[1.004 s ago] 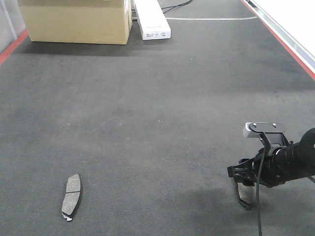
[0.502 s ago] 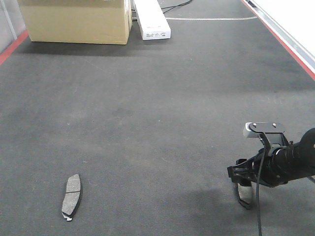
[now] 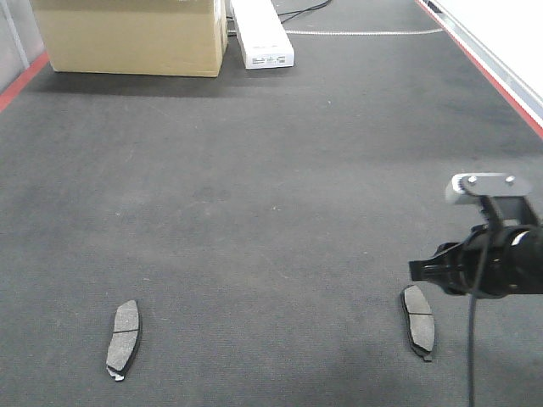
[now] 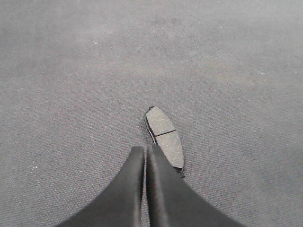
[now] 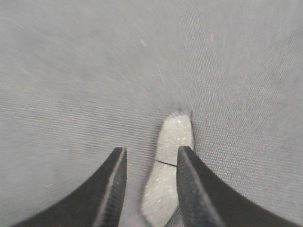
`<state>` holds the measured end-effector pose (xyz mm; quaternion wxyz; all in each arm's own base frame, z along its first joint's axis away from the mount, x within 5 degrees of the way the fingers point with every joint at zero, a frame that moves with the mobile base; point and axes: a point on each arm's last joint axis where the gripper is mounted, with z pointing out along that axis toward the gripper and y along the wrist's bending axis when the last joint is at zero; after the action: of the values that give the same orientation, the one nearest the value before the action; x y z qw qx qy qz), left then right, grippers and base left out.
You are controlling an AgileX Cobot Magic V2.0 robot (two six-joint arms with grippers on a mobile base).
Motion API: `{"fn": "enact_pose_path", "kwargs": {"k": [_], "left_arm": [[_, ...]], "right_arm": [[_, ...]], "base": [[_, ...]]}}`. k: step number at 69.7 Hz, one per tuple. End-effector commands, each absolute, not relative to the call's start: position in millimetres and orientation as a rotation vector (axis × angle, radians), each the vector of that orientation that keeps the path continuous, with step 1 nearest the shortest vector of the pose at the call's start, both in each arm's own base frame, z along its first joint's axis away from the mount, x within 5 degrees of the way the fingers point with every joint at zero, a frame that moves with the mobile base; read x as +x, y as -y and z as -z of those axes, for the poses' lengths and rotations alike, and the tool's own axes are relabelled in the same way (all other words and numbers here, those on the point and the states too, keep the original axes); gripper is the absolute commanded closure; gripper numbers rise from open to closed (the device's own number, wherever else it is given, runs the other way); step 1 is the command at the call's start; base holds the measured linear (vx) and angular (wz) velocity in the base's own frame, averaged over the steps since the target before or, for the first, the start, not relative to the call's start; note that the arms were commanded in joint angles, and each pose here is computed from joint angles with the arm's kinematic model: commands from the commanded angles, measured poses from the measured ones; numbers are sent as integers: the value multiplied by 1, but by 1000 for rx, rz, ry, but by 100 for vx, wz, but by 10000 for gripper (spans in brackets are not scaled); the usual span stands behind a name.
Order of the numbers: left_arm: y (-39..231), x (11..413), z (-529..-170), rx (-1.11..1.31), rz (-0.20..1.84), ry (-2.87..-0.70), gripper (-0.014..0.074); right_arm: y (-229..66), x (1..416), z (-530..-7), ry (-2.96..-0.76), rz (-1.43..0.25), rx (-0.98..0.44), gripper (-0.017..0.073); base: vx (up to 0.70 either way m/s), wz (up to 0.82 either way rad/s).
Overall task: Move and align brake pads A on conveyor
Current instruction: 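Open the right gripper to set its pad beside the other pad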
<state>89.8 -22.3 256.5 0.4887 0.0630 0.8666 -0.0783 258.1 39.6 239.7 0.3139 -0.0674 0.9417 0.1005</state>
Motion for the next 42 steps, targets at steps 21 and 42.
{"fn": "enact_pose_path", "kwargs": {"k": [21,42], "left_arm": [[24,93,-270,158,214,-2019,600],[24,93,-270,158,214,-2019,600]], "right_arm": [[-36,221,-298,-2317,-256,-211,315],[-20,175,-329,-2220,-77,-182,336]], "base": [[0,0],[0,0]]}}
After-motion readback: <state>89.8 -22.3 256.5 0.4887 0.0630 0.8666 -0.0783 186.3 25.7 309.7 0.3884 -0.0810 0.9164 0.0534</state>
